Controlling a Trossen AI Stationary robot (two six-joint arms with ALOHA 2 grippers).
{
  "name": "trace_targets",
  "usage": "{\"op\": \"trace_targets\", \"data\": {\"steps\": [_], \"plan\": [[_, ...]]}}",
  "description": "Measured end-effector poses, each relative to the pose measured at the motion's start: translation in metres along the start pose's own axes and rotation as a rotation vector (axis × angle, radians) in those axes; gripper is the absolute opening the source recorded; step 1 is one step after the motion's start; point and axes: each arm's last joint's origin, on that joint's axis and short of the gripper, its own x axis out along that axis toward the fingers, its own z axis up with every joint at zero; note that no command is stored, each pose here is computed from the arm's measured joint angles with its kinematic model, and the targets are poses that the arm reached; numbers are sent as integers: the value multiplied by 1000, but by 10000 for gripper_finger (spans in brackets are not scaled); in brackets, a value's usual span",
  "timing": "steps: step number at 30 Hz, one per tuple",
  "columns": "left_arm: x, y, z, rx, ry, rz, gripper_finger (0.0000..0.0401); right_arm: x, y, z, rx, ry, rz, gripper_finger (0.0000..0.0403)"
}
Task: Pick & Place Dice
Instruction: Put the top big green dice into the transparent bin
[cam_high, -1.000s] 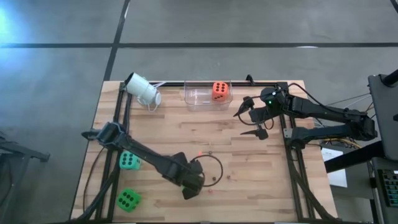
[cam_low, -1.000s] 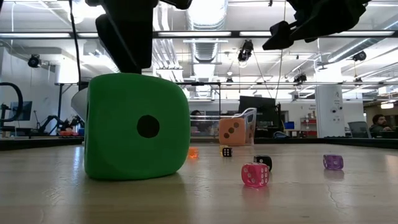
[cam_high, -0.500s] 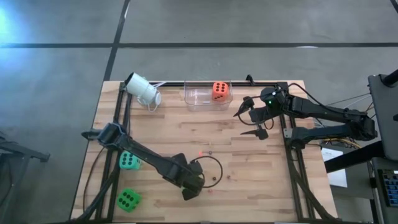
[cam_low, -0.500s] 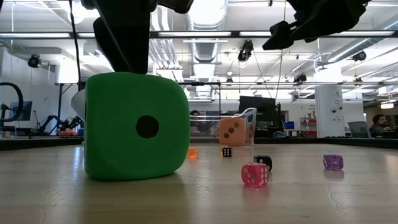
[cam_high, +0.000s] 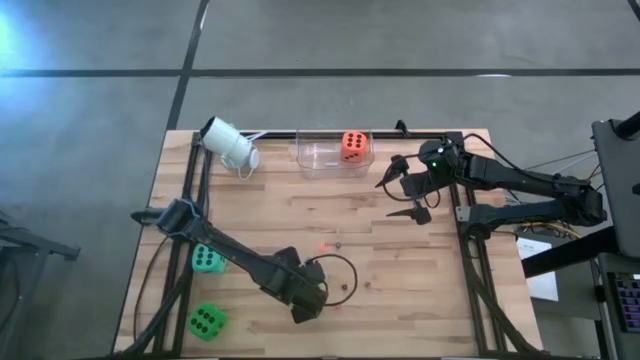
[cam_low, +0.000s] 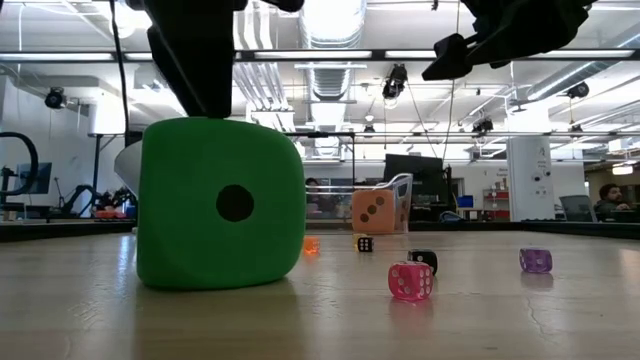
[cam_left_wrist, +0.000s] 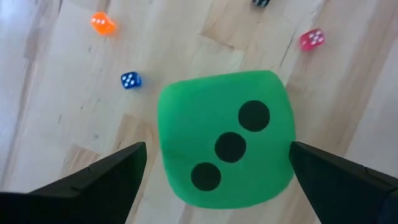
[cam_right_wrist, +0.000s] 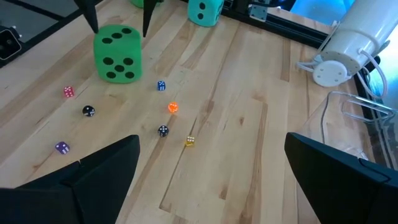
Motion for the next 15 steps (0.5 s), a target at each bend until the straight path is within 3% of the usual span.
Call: {"op": "trace_targets", "data": {"steps": [15], "plan": [[2,-4,1,-33,-9,-42,400,0,0,0,0,0,0,400]]}}
